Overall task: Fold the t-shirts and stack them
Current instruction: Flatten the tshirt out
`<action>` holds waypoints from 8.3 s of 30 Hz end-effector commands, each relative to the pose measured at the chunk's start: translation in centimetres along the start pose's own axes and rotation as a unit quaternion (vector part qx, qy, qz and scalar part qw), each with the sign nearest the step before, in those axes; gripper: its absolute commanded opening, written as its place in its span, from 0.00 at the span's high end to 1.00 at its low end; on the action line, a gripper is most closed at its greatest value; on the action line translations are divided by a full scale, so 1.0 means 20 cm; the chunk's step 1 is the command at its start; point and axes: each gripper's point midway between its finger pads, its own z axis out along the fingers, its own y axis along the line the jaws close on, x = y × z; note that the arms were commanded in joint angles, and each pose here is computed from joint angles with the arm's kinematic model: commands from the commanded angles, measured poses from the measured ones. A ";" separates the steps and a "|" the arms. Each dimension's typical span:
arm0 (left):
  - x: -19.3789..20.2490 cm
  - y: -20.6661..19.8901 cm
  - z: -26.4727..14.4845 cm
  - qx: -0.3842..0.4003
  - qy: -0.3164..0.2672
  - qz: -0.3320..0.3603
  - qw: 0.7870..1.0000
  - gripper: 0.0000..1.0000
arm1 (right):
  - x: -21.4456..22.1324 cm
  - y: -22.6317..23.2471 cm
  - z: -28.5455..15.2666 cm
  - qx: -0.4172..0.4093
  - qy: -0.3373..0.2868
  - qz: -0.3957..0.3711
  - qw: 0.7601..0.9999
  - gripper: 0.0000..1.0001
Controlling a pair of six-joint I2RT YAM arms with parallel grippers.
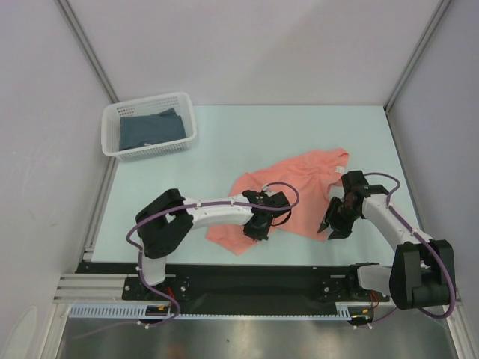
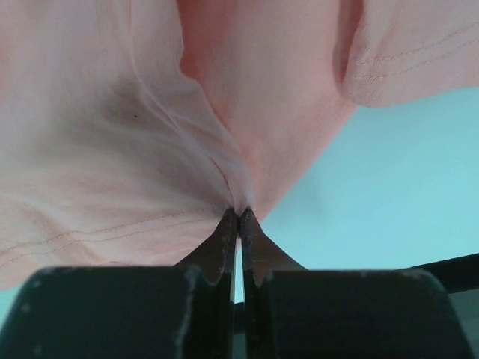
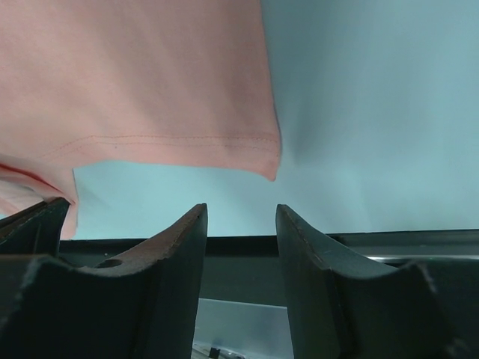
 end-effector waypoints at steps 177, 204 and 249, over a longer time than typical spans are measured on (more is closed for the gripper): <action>-0.91 1.53 -2.16 -0.212 -0.691 0.012 0.691 1.00 | -1.05 0.92 -2.48 -0.303 -0.712 -0.251 0.581 1.00; -1.58 1.87 -0.20 -0.294 -0.386 -0.018 0.874 1.00 | -2.30 0.93 -0.59 -0.188 -0.518 -0.216 0.806 1.00; -1.40 1.79 -0.32 -0.236 -0.347 -0.101 0.902 1.00 | -1.78 0.71 -0.71 -0.192 -0.386 -0.017 0.902 1.00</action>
